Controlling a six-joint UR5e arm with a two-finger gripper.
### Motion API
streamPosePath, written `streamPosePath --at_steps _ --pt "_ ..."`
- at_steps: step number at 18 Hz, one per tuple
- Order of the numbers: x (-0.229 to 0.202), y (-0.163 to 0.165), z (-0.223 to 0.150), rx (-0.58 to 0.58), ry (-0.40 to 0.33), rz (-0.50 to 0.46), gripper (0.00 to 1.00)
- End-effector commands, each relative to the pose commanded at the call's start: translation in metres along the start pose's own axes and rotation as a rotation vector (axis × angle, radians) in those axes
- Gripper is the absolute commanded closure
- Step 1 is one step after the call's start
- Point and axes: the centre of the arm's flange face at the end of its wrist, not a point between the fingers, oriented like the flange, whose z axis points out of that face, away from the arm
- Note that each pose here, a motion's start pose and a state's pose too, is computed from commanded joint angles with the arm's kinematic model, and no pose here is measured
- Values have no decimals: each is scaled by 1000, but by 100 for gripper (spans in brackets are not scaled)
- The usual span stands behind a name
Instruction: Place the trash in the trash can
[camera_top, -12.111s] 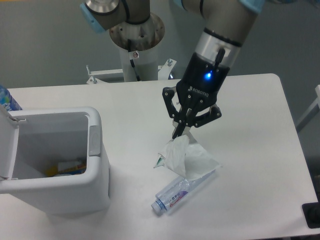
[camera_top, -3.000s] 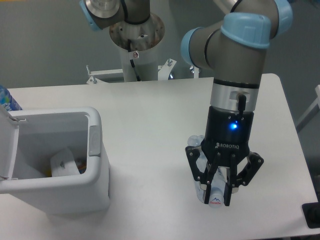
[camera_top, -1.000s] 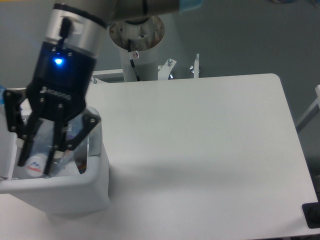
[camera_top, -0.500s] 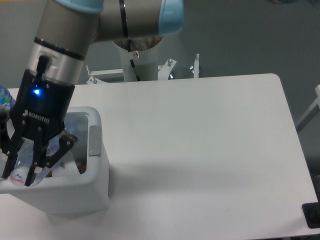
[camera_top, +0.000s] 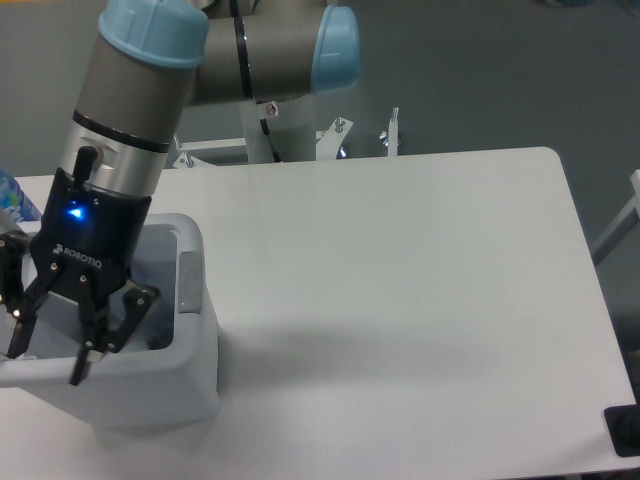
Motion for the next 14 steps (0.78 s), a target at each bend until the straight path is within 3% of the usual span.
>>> streamPosePath --at_steps 4,9,14 --pt "-57 0 -26 15 -97 9 0" --pt "-139 4 -77 19 -307 -44 0" --pt "-191 22 -117 -38 -459 -6 0"
